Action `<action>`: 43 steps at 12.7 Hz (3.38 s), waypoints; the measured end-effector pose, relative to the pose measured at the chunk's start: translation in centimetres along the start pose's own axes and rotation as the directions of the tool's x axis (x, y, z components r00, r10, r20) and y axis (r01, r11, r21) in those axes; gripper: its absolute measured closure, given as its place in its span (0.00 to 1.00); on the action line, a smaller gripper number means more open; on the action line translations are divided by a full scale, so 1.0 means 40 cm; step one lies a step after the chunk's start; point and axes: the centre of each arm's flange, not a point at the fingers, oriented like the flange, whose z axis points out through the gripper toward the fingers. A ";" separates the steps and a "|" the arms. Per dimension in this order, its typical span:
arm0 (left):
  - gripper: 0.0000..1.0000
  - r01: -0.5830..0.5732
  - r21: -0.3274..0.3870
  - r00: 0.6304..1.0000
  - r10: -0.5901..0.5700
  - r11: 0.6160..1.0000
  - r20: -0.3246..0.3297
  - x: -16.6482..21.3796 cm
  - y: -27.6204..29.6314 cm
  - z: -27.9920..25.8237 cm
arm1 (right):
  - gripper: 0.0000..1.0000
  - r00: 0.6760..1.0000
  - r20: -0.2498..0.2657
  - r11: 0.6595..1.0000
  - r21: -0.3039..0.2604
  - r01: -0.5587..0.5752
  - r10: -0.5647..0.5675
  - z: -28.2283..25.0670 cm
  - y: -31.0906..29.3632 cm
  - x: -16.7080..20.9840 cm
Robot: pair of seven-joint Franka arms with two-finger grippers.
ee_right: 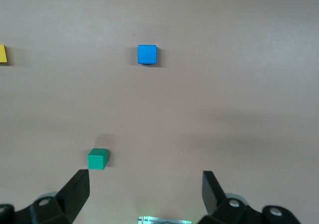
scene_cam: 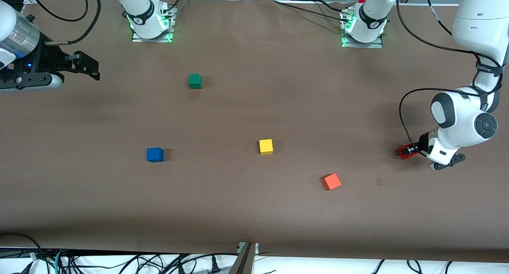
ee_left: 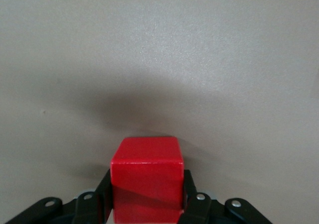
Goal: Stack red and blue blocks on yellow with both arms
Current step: 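Close the left gripper on the red cube and lift it, then carry the red cube over the yellow cube while the right gripper reaches the blue cube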
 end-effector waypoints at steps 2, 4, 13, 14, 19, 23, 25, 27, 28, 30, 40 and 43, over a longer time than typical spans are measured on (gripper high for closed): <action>0.44 -0.019 -0.008 1.000 0.019 1.000 -0.020 0.006 0.032 -0.043 | 0.00 1.000 0.001 1.000 0.000 0.000 0.000 0.000 0.000 0.000; 0.44 -0.068 -0.014 0.998 0.068 0.998 -0.014 0.006 0.114 -0.128 | 0.00 1.000 0.001 1.000 0.000 0.000 0.000 0.000 0.000 0.000; 0.44 -0.202 -0.067 0.979 0.199 0.977 -0.048 -0.252 0.825 -0.342 | 0.00 1.000 -0.002 0.999 -0.035 0.024 -0.024 0.003 -0.028 0.001; 0.44 -0.198 -0.075 0.980 0.194 0.977 -0.054 -0.312 0.911 -0.350 | 0.00 1.000 -0.002 0.999 -0.035 0.023 -0.023 0.004 -0.028 0.002; 0.44 -0.251 -0.087 0.967 0.246 0.964 -0.058 -0.487 1.179 -0.295 | 0.00 0.999 0.043 0.999 -0.042 0.012 -0.010 0.076 -0.019 0.047; 0.44 -0.239 -0.046 0.971 0.238 0.970 -0.028 -0.599 1.302 -0.181 | 0.00 0.993 0.110 0.999 -0.039 0.036 -0.032 0.248 0.033 0.149; 0.44 -0.227 -0.027 0.974 0.227 0.973 -0.014 -0.590 1.308 -0.156 | 0.00 0.993 0.116 0.999 -0.036 0.037 -0.032 0.302 0.043 0.182; 0.44 -0.201 -0.009 0.980 0.201 0.980 0.001 -0.578 1.308 -0.152 | 0.00 0.990 0.135 0.999 -0.032 0.040 -0.035 0.351 0.041 0.201; 0.44 -0.186 -0.005 0.983 0.186 0.983 0.005 -0.576 1.312 -0.147 | 0.00 0.990 0.139 0.999 -0.025 0.039 -0.035 0.381 0.039 0.208; 0.44 -0.168 -0.007 0.986 0.168 0.986 0.003 -0.568 1.324 -0.132 | 0.00 0.991 0.133 0.999 -0.013 0.034 -0.032 0.456 0.040 0.212; 0.44 -0.172 -0.009 0.985 0.172 0.985 -0.014 -0.547 1.359 -0.080 | 0.00 0.997 -0.064 0.999 -0.027 0.028 -0.030 0.801 0.052 0.201; 0.44 -0.180 0.000 0.984 0.180 0.984 -0.006 -0.559 1.365 -0.056 | 0.00 0.994 -0.103 1.000 -0.018 0.022 -0.024 0.852 0.040 0.242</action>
